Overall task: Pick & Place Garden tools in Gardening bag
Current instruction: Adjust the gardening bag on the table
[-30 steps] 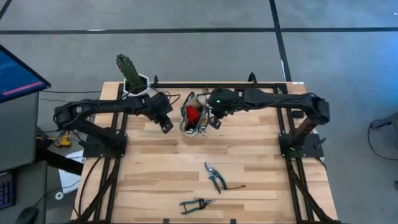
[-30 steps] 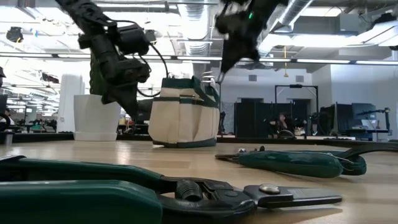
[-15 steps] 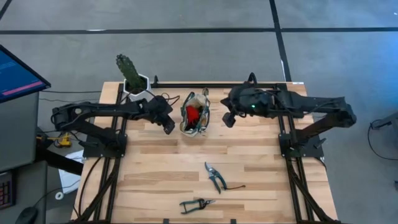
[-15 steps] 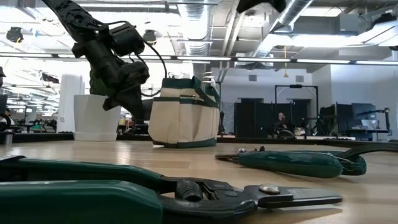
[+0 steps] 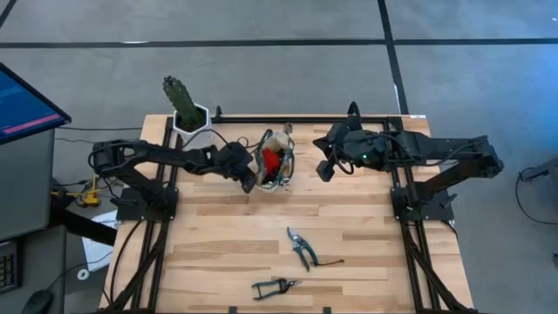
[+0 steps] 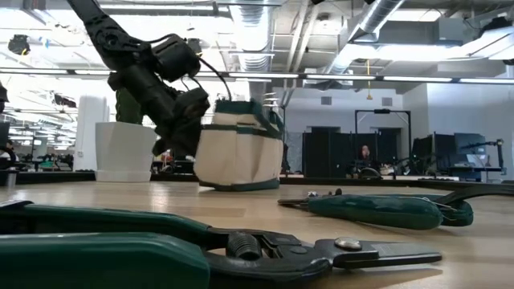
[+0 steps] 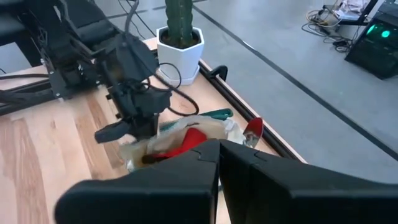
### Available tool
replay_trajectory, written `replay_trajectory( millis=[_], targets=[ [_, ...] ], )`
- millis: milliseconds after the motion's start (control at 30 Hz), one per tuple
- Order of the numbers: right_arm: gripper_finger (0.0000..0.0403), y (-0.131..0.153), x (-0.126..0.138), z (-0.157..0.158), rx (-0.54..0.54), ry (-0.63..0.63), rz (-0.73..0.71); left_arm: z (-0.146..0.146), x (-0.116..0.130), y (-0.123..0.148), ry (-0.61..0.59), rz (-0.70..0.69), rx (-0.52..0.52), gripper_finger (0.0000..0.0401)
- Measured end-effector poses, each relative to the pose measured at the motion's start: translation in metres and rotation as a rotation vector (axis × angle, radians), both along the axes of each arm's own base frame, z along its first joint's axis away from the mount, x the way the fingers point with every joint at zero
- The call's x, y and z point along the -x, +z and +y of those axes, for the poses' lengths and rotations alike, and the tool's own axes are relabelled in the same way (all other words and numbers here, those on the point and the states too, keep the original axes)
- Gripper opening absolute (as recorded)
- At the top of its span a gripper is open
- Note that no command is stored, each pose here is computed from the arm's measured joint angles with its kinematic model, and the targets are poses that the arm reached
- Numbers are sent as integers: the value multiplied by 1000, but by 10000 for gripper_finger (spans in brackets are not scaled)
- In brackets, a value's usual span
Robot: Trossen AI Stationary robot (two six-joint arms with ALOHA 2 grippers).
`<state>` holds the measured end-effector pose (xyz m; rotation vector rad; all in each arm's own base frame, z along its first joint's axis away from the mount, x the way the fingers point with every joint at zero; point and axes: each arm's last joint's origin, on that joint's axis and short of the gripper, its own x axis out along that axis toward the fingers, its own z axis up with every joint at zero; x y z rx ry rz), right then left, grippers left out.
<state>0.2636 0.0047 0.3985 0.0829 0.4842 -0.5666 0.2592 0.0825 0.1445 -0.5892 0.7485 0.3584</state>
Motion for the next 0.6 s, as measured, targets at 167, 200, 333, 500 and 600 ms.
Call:
replay_trajectory(
  millis=[167,200,333,500,600],
  targets=[
    [0,0,0,-1,1,-4,1,-16,-15,6,-11,-116,-23,1],
    [0,0,0,-1,3,-7,0,-19,-18,6,-9,-137,-29,1],
    [0,0,0,0,10,-15,0,-25,-25,-2,-7,-151,-18,1],
    [0,1,0,0,9,-13,-8,-33,-38,-20,-6,-184,13,1],
    [0,1,0,2,9,-6,-12,-36,-44,-26,0,-232,31,1]
  ],
)
